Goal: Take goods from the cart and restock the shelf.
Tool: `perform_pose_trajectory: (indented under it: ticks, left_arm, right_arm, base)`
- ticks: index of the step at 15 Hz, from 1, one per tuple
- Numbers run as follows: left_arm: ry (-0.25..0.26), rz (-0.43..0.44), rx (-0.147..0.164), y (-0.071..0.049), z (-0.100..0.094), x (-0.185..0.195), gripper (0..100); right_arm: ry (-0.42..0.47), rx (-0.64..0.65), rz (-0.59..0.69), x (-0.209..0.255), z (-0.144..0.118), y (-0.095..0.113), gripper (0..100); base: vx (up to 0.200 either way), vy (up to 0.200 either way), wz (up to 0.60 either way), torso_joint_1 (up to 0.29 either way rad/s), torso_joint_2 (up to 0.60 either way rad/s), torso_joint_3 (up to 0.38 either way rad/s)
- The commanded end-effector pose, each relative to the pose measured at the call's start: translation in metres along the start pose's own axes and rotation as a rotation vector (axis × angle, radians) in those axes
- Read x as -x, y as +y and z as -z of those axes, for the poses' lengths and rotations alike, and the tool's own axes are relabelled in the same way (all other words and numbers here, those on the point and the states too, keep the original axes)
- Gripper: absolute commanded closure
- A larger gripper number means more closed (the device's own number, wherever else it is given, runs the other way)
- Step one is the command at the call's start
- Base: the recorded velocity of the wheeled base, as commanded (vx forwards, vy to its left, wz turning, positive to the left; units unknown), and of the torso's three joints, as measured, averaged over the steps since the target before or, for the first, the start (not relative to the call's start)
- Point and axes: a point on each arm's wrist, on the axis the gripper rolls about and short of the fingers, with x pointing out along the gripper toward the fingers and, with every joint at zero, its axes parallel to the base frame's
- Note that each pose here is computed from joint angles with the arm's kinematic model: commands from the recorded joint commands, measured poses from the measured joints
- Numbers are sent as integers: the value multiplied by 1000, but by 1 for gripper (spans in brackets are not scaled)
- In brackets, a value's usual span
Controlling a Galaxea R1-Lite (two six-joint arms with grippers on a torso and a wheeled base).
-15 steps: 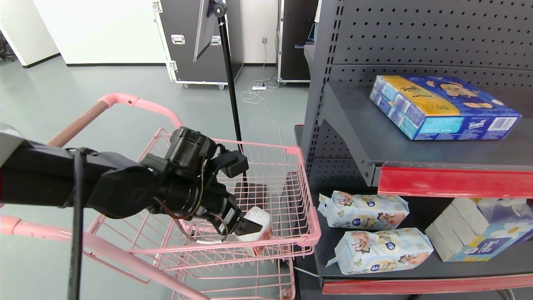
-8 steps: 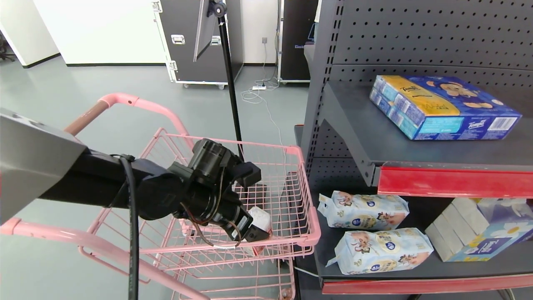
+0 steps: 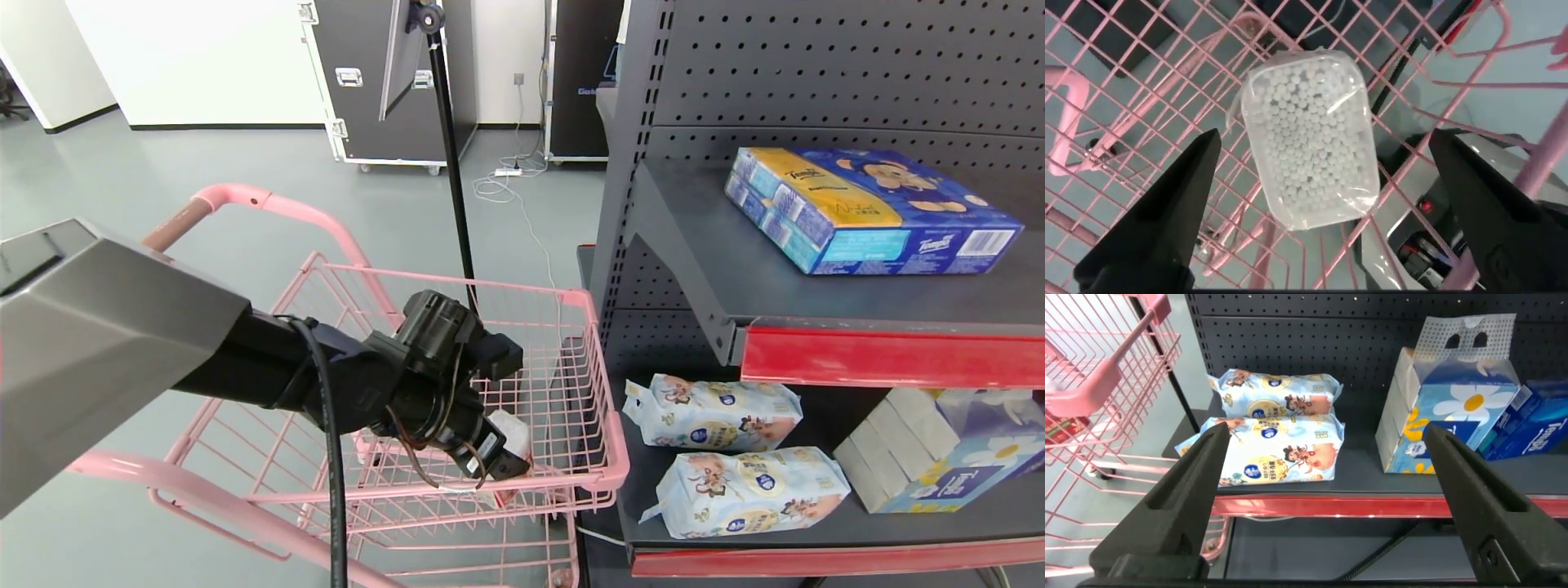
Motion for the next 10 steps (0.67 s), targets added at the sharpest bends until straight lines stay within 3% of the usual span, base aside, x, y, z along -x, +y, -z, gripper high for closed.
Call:
perform_pose_trajectory:
  ticks: [1,10]
  left_arm:
    - [18,7,-2,-2,2,-8,0]
    - [62,-56,7,5,5,-25,0]
  right_arm:
    - [0,0,0,0,0,0,0]
    - [0,0,0,0,0,0,0]
  base:
    - [0,0,0,0,0,0]
    - [0,0,0,0,0,0]
